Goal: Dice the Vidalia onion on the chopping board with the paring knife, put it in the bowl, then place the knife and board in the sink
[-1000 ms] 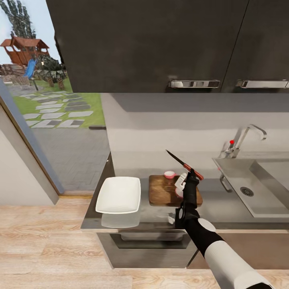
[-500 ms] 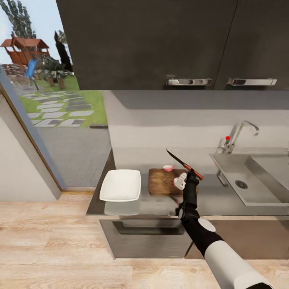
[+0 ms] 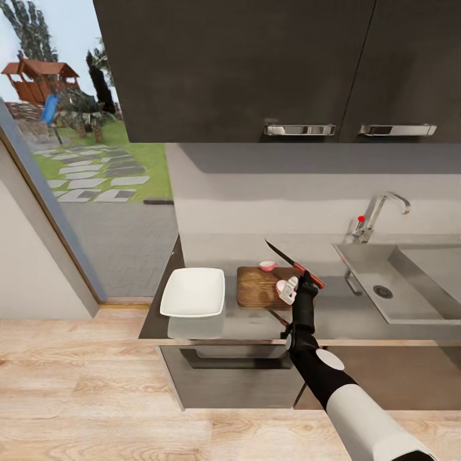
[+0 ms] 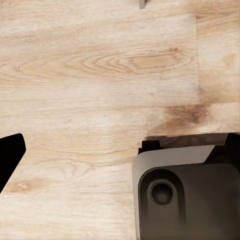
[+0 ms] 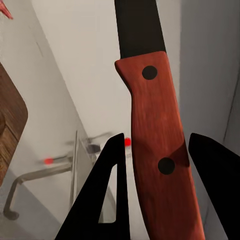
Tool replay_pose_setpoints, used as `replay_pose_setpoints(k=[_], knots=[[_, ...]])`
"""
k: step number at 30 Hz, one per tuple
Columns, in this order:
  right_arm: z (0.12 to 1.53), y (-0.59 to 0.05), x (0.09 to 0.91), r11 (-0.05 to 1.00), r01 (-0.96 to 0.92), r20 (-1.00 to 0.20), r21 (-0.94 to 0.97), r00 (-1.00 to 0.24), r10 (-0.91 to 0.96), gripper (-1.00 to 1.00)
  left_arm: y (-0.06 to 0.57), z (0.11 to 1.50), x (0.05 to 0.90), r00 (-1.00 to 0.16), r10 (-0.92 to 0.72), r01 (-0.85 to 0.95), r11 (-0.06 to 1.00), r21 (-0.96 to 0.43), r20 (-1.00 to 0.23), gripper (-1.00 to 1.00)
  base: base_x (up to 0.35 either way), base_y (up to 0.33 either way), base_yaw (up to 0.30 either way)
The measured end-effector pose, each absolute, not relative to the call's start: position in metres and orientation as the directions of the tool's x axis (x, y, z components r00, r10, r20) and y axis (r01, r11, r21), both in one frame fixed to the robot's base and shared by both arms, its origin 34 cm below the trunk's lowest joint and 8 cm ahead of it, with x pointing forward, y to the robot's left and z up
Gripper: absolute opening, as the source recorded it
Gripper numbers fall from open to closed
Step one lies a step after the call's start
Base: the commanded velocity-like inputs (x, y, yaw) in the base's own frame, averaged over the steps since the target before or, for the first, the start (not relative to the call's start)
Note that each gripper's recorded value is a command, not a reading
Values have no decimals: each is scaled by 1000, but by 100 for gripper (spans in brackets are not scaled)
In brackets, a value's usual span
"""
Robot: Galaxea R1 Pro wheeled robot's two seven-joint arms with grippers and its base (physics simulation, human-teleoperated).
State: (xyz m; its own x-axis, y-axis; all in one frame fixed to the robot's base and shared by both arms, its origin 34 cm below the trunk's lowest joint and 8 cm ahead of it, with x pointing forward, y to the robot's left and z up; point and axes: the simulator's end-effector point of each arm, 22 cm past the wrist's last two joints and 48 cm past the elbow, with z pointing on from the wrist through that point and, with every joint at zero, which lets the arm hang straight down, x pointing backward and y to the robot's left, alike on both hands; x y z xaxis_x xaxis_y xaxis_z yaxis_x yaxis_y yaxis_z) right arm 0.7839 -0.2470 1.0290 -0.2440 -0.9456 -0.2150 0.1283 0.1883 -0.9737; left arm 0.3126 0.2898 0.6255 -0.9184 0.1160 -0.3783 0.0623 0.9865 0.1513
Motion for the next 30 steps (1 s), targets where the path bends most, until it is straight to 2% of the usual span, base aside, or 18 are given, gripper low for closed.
replay_pose_setpoints(k=[20,30], knots=[[1001,-256,778,198,74,-210,-978,-264,-941,-100,290,625,313,-918,116,62,987,151,-378,100,-2,0,0],[1000,-266,778,229,83,-243,-970,-279,-929,-100,290,625,313,-918,116,63,986,151,-378,100,-127,0,0]])
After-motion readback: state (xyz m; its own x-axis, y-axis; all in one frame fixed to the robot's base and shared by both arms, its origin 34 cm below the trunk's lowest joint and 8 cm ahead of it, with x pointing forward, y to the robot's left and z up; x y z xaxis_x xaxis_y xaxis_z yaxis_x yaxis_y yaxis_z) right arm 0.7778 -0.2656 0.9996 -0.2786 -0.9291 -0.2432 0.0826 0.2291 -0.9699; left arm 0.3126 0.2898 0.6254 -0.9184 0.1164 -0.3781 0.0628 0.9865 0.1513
